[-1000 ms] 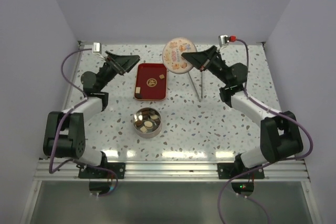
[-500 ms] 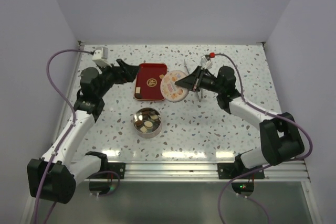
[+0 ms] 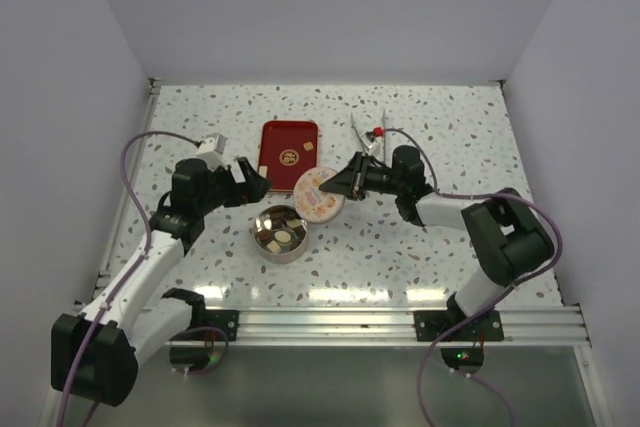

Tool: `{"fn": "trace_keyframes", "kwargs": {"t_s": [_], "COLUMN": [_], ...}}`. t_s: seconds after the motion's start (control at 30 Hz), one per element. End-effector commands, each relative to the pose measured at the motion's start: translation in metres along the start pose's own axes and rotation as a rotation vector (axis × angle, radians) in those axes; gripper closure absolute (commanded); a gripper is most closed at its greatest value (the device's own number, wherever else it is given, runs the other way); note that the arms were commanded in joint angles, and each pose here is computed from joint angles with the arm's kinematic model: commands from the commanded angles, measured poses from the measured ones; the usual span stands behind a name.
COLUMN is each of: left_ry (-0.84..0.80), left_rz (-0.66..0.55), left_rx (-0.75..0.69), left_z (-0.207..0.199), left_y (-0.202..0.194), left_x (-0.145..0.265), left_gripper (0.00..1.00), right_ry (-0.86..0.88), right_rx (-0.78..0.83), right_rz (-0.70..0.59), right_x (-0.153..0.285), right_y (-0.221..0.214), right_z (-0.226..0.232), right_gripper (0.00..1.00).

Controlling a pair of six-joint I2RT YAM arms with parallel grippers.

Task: Pack the chocolate

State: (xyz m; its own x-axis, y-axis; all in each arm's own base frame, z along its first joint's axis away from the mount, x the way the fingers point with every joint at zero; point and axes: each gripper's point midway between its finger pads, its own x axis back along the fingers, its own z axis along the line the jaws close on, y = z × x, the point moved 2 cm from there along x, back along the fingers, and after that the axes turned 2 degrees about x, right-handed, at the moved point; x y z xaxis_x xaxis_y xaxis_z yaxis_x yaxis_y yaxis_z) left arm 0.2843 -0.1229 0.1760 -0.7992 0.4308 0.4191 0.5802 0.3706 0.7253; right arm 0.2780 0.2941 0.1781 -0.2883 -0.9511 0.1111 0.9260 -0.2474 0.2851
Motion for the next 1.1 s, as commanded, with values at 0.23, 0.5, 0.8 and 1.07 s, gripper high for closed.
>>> {"fn": "trace_keyframes", "kwargs": {"t_s": [0.23, 0.5, 0.8, 1.07], "left_ry": [-0.051, -0.035, 0.031, -0.04], "left_rz": [0.103, 0.151, 0.195, 0.184], "left_rx": [0.046, 0.114, 0.161, 0.19], "left_z": [0.0, 0.009, 0.024, 0.015], "left_y": [-0.043, -0.071, -0.091, -0.094], "left_x": [0.018, 0.024, 0.024, 0.024], "left_gripper": [0.0, 0.0, 0.0, 0.0], "right_ry": [0.12, 0.066, -0.055, -0.138], "right_rx": [-0.041, -0.085, -0.067, -0.05], "right_rz": [0.038, 0.074, 0.123, 0.141], "right_x": [-0.011, -0.016, -0.018, -0.018], "right_y": [-0.013, -0.031, -0.046, -0.055], "right_z": [0.005, -0.02, -0.048, -0.068], "right_gripper": [0.87, 0.88, 0.88, 0.84]}}
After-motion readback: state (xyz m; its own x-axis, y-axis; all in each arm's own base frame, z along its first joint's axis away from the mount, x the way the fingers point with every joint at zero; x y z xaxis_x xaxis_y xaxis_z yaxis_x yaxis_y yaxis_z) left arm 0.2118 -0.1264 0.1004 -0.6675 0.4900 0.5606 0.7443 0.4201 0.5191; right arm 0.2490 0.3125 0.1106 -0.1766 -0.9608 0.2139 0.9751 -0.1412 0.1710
